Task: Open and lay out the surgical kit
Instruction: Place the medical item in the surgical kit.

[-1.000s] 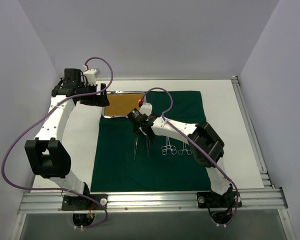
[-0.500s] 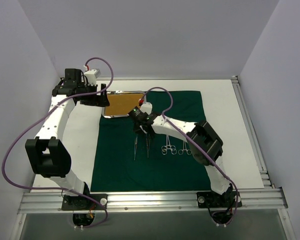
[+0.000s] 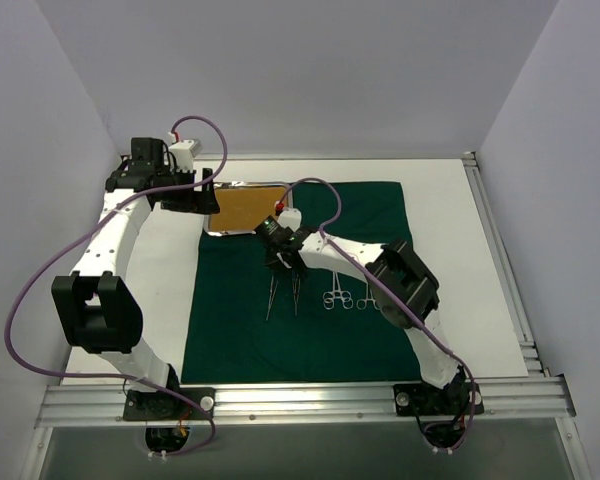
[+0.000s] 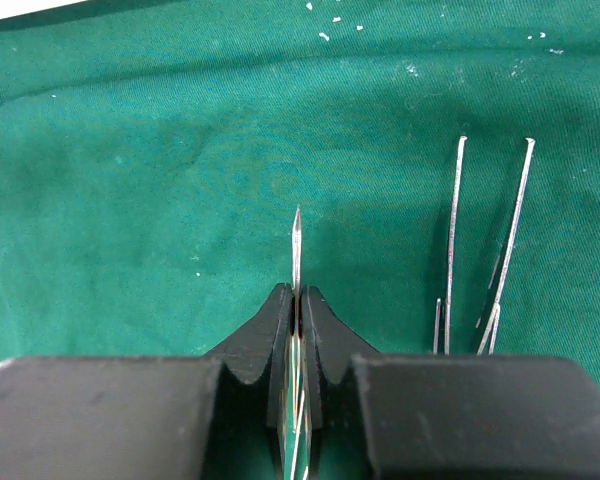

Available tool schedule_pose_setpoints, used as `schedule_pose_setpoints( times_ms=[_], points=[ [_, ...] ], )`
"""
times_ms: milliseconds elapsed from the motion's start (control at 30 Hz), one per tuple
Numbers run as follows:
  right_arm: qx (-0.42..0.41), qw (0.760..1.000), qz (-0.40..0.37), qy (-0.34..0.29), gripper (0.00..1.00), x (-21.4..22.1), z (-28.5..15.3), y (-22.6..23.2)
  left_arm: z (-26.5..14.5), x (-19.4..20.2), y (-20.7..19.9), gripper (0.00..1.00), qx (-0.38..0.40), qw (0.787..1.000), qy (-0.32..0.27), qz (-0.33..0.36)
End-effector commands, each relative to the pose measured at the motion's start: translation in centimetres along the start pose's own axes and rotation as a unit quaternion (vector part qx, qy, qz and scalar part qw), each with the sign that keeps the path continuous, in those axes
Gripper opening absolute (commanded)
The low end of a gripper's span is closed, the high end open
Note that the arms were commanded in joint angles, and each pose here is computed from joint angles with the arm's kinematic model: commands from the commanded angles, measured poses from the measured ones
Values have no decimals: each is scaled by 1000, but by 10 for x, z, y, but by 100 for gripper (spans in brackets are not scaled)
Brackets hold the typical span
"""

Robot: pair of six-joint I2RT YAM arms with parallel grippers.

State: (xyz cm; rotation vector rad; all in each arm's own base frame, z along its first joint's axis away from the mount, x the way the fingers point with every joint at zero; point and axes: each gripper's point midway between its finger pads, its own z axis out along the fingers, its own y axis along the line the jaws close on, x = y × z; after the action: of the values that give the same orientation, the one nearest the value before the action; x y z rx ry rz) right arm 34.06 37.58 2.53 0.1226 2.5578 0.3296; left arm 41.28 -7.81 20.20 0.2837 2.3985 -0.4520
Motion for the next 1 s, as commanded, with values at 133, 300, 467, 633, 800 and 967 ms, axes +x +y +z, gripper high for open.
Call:
schedule_pose_setpoints(
  times_ms=[133,300,467,633,800,967],
  points=[
    [6,1000,-3,-9,0,-11,-4,-1,-3,-3,-5,94,10,1000,-4,1],
    [-20,999,7,-26,0,-27,-21,14,-1,-3,-5,94,11,1000,-3,0],
    [-10,999,17,-40,0,-31,-33,4,-2,-4,-5,94,11,1000,-4,1],
    [7,999,25,-44,0,-29,-36,-13,-1,-2,-5,94,12,1000,-2,0],
    [4,998,25,-50,0,-34,-36,-10,0,-2,-4,94,11,1000,-1,-2],
    [4,999,21,-41,0,-29,-27,-8,-1,-2,-4,94,11,1000,-2,0]
  ],
)
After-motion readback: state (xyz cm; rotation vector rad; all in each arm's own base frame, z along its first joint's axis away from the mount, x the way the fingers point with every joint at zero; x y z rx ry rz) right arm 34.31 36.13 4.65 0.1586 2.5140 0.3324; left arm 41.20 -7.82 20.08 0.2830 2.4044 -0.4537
